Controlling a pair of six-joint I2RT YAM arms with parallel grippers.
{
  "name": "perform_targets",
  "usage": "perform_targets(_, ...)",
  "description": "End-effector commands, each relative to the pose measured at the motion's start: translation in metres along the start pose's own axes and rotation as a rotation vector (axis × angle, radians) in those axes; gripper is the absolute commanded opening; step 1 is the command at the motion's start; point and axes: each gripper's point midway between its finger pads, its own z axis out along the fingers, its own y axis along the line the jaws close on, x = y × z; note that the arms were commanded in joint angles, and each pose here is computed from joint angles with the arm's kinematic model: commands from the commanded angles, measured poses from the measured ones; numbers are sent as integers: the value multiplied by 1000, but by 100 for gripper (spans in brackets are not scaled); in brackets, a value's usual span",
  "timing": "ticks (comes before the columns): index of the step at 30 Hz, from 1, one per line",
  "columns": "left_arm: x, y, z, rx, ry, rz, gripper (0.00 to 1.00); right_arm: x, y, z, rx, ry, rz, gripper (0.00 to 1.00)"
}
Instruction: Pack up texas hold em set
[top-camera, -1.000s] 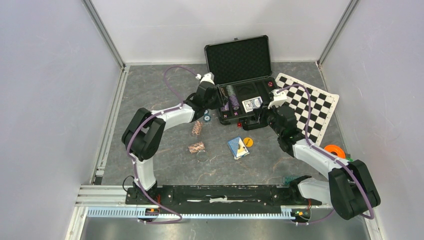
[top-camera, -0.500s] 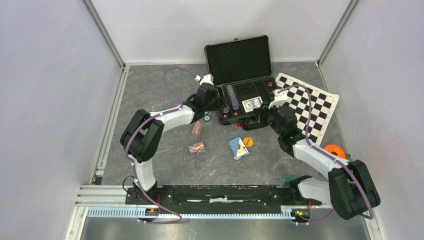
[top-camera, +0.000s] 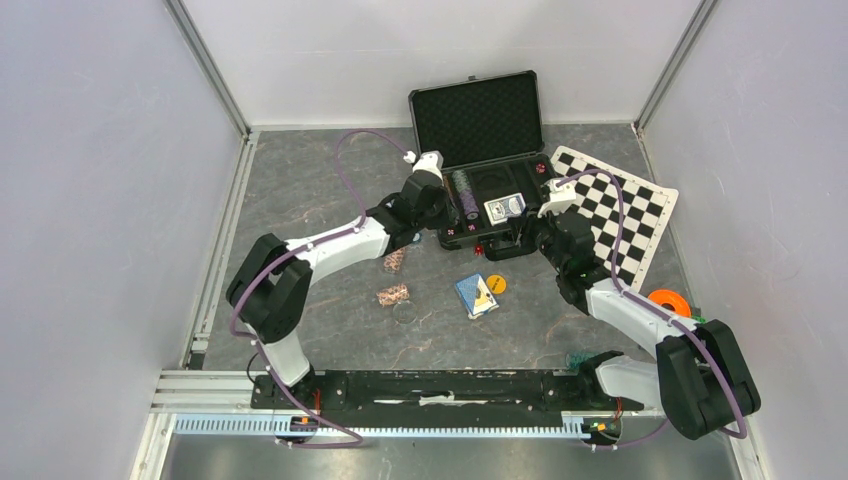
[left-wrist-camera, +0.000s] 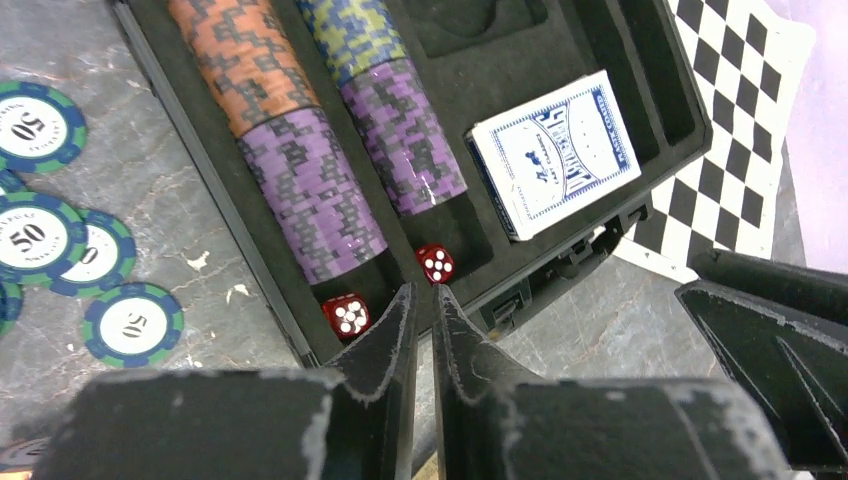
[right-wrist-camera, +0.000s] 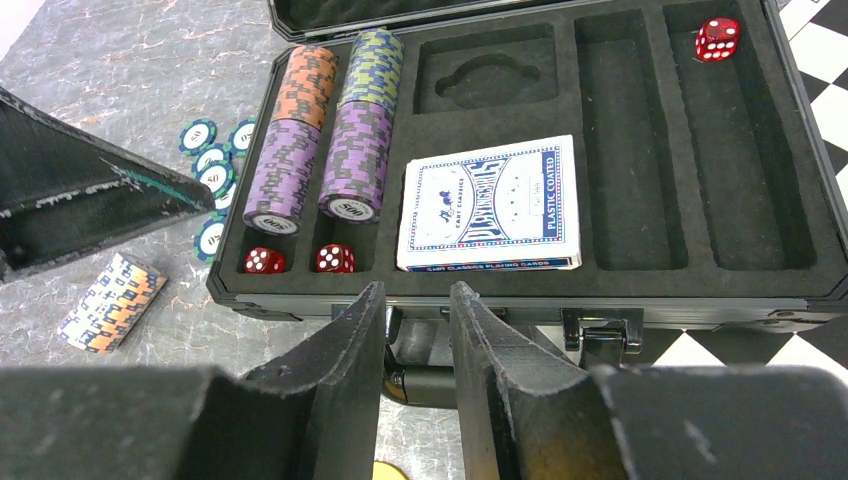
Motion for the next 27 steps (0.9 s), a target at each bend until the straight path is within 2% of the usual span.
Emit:
perform_targets(1,1,-4,-2,15,7,16,14,-7,4,0,-26,-32,8,36)
perform_targets(12,22,1,20,1,88,21,5,-6,2,0,-18,-28,5,36)
perform_targets(23,2,21,34,-96,30,66,6,-4,1,1,-16,-21,-1,37)
perform_targets(27,-11,25,37,-119,12,88,11,0,-2,2,-4,3,-16,44)
